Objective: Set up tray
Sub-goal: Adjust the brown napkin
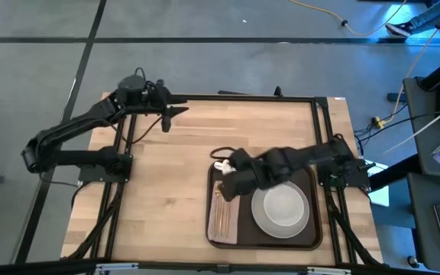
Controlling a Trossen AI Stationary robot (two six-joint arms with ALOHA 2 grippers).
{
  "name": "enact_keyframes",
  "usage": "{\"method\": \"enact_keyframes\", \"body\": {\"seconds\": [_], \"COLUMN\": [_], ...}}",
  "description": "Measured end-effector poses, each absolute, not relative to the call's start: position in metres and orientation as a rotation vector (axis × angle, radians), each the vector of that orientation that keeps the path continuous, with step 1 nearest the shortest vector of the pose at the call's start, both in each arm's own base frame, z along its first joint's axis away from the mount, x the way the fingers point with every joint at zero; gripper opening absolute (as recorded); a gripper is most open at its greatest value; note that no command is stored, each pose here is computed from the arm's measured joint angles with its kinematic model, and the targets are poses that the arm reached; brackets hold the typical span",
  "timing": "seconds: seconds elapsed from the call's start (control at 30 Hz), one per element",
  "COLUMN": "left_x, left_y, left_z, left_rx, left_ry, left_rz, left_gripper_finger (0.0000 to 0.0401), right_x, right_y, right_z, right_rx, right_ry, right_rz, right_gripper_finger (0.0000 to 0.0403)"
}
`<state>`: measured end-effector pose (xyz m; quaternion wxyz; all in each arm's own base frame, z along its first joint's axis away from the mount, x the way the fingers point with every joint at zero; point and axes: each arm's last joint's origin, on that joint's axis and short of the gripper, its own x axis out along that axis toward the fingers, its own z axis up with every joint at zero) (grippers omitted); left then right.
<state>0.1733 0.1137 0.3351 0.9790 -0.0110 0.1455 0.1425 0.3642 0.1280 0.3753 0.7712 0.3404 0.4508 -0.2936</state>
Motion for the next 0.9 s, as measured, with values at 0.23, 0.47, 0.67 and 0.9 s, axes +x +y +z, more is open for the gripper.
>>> {"method": "enact_keyframes", "body": {"seconds": [0.23,0.47,0.67,0.9], "left_x": [0.162,0.159,0.159,0.16], "left_y": [0.106,0.104,0.104,0.104], "left_z": [0.336,0.331,0.331,0.331], "left_rx": [-0.001,-0.061,-0.095,-0.091], "left_ry": [0.333,0.381,0.381,0.374], "left_rz": [0.283,0.288,0.292,0.296], "left_gripper_finger": [0.0127,0.0127,0.0127,0.0127], "right_x": [0.387,0.383,0.376,0.362], "right_y": [0.115,0.133,0.144,0.141], "right_z": [0.342,0.258,0.229,0.207], "right_rx": [0.382,0.11,0.173,0.177], "right_ry": [1.157,1.311,1.231,1.31], "right_rz": [-0.249,-0.116,-0.108,-0.092], "right_gripper_finger": [0.0006,0.0005,0.001,0.0078]}}
